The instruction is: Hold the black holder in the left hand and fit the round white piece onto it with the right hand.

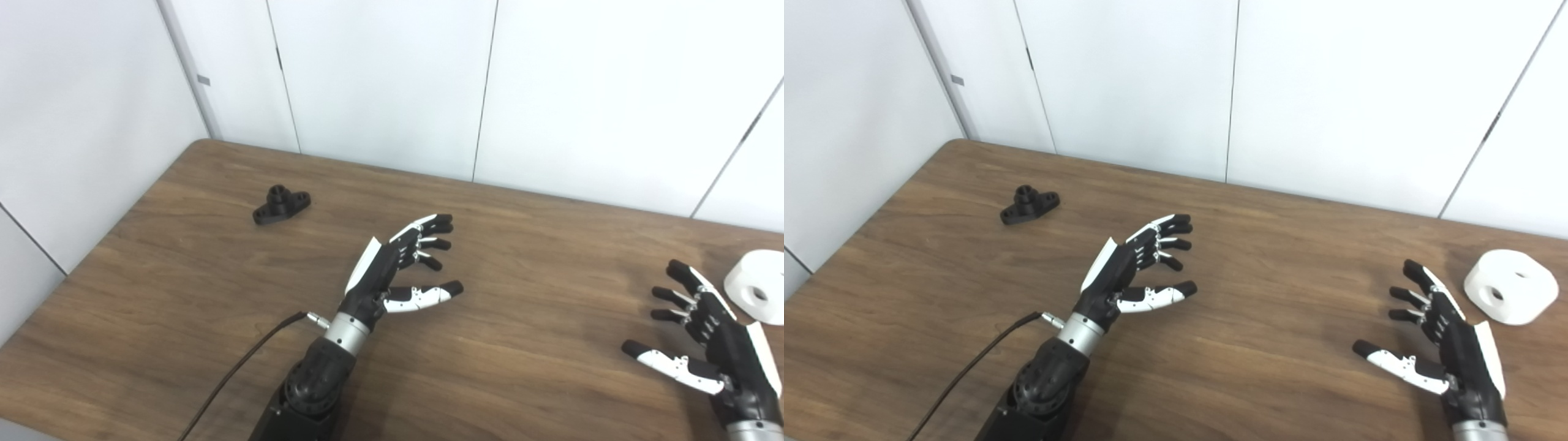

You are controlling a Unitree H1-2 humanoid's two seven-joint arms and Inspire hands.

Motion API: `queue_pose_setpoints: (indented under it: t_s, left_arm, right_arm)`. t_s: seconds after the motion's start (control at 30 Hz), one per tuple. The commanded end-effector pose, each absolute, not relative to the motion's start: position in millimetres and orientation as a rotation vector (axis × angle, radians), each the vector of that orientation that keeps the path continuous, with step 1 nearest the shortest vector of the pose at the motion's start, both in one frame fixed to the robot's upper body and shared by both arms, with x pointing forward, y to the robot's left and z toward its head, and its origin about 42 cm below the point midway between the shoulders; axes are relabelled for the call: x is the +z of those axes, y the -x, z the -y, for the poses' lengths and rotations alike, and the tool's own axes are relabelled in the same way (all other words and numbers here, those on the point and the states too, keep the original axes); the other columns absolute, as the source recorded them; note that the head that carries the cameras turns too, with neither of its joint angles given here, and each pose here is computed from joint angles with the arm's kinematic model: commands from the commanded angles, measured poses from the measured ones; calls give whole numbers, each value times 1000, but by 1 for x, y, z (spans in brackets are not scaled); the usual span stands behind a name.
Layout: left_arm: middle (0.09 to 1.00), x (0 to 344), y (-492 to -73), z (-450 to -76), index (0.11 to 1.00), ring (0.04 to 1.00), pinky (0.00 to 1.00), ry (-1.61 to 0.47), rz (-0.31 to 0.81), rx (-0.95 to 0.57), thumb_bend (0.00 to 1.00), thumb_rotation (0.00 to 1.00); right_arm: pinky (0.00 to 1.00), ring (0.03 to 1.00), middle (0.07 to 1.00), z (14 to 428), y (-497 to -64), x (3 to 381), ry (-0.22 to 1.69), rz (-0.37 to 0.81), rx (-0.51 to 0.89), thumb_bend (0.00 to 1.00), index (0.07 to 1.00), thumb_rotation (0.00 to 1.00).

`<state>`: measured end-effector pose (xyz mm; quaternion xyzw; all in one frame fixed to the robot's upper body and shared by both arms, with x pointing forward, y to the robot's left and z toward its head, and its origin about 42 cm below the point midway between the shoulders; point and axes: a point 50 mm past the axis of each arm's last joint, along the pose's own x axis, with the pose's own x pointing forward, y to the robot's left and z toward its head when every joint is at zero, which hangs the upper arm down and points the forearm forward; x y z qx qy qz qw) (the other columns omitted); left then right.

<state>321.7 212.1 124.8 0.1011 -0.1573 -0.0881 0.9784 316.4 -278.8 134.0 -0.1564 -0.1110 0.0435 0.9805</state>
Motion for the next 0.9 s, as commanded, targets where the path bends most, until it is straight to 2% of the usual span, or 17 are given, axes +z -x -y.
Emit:
queue_pose_setpoints:
  t_s: [0.0, 0.5, 0.87]
  left_arm:
    - [833, 125, -320, -209, 847, 758, 603, -193, 332, -173, 747, 124]
    - [849, 113, -320, -202, 844, 771, 622, -179, 321, -197, 714, 128]
    - [845, 116, -323, -202, 832, 765, 608, -171, 328, -198, 717, 134]
  right_arm:
    - [650, 786, 890, 279, -321, 152, 306, 303, 83, 715, 888, 166]
    - [643, 785, 896, 286, -321, 145, 297, 294, 90, 716, 882, 159]
    - [636, 780, 895, 287, -325, 149, 301, 298, 95, 725, 886, 166]
